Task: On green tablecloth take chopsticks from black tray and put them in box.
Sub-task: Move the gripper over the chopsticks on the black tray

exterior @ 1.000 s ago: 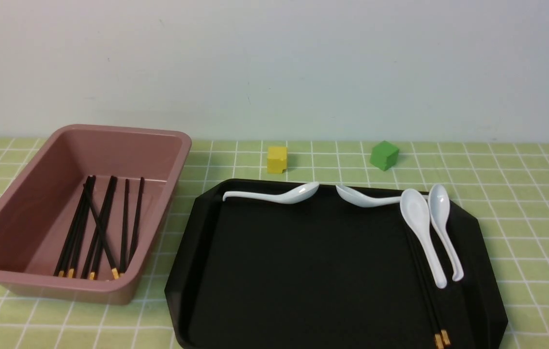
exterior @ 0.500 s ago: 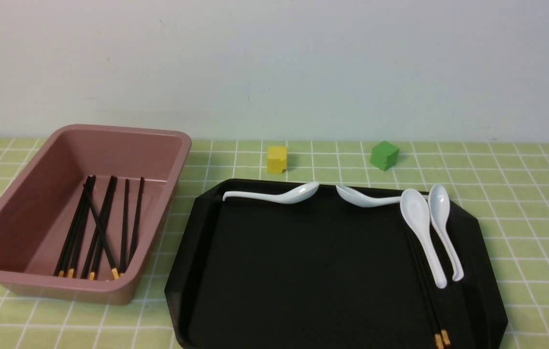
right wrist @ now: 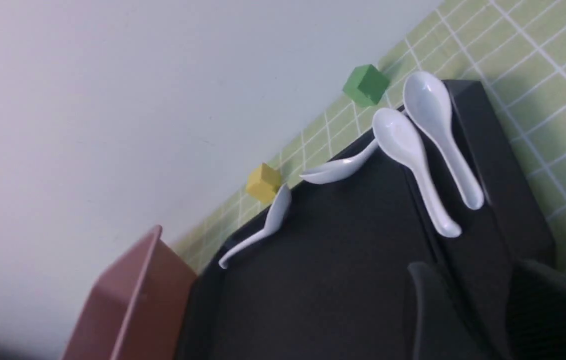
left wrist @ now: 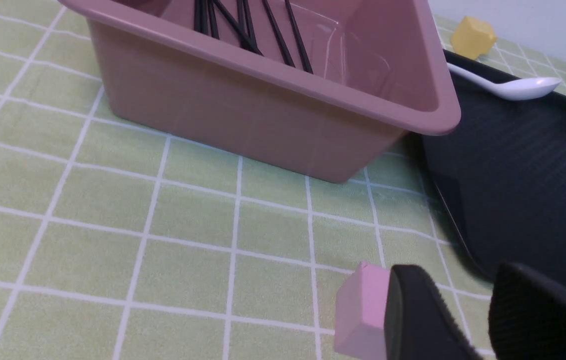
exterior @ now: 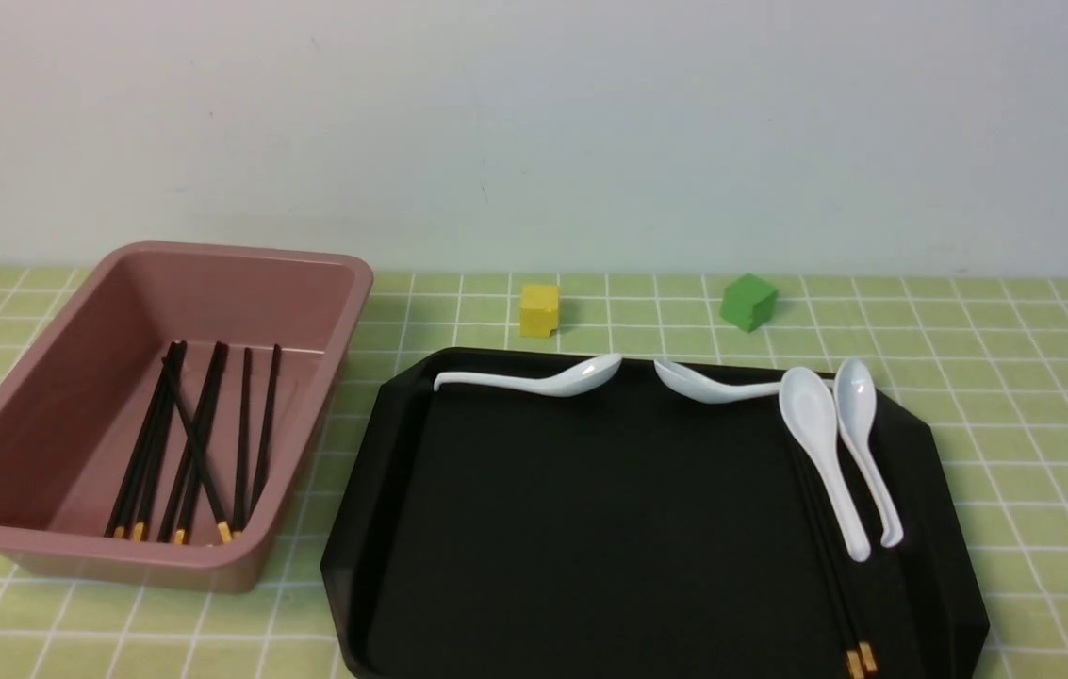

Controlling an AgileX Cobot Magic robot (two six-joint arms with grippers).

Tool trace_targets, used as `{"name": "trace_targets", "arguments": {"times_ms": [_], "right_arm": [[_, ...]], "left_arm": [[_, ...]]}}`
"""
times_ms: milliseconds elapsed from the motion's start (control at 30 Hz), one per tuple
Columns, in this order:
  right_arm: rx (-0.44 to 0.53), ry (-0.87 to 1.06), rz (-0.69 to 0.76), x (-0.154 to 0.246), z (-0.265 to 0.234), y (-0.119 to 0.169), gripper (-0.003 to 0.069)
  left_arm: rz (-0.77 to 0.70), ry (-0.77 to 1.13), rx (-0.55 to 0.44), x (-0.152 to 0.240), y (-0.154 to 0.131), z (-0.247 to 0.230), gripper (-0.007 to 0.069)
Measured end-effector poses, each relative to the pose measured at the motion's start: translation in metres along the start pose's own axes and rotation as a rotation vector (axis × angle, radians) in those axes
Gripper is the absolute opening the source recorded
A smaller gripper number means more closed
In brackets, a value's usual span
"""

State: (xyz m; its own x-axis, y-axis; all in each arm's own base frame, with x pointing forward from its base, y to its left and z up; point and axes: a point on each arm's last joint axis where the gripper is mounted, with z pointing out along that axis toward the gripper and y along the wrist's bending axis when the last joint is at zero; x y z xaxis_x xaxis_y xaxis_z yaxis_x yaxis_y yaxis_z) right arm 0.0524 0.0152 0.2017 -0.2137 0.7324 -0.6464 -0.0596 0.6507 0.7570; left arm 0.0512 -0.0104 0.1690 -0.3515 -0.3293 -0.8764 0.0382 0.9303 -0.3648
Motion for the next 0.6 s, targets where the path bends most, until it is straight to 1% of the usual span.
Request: {"name": "trace_targets", "arguments": {"times_ms": [33, 100, 133, 167, 267, 333, 400, 433, 467, 533, 600], "right_arm": [[-0.034, -0.037, -0.054, -0.010, -0.003, 0.011, 0.0239], [-0.113, -0.162, -0.222, -0.037, -0.015, 0.041, 0.0239], [-0.122, -0.174, -0.226, -0.039, -0.017, 0.044, 0.0239], [-0.149, -0.248, -0.337, -0.060, -0.024, 0.067, 0.0233], [-0.132, -0.242, -0.430, -0.082, -0.018, 0.091, 0.0190], [-0.079, -0.119, -0.463, -0.088, 0.001, 0.100, 0.0130], [0.003, 0.087, -0.468, -0.084, 0.028, 0.098, 0.0061], [0.015, 0.125, -0.467, -0.082, 0.030, 0.097, 0.0054], [0.107, 0.335, -0.459, -0.073, 0.057, 0.086, 0.0001], [0.207, 0.561, -0.453, -0.058, 0.082, 0.069, -0.0012], [0.309, 0.791, -0.446, -0.039, 0.108, 0.045, -0.0011]], "left_arm": [[0.000, 0.000, 0.000, 0.000, 0.000, 0.000, 0.0238], [0.000, 0.000, 0.000, 0.000, 0.000, 0.000, 0.0238], [0.000, 0.000, 0.000, 0.000, 0.000, 0.000, 0.0238], [0.000, 0.000, 0.000, 0.000, 0.000, 0.000, 0.0238], [0.000, 0.000, 0.000, 0.000, 0.000, 0.000, 0.0238], [0.000, 0.000, 0.000, 0.000, 0.000, 0.000, 0.0238], [0.000, 0.000, 0.000, 0.000, 0.000, 0.000, 0.0238], [0.000, 0.000, 0.000, 0.000, 0.000, 0.000, 0.0238], [0.000, 0.000, 0.000, 0.000, 0.000, 0.000, 0.0238], [0.000, 0.000, 0.000, 0.000, 0.000, 0.000, 0.0238], [0.000, 0.000, 0.000, 0.000, 0.000, 0.000, 0.0238]]}}
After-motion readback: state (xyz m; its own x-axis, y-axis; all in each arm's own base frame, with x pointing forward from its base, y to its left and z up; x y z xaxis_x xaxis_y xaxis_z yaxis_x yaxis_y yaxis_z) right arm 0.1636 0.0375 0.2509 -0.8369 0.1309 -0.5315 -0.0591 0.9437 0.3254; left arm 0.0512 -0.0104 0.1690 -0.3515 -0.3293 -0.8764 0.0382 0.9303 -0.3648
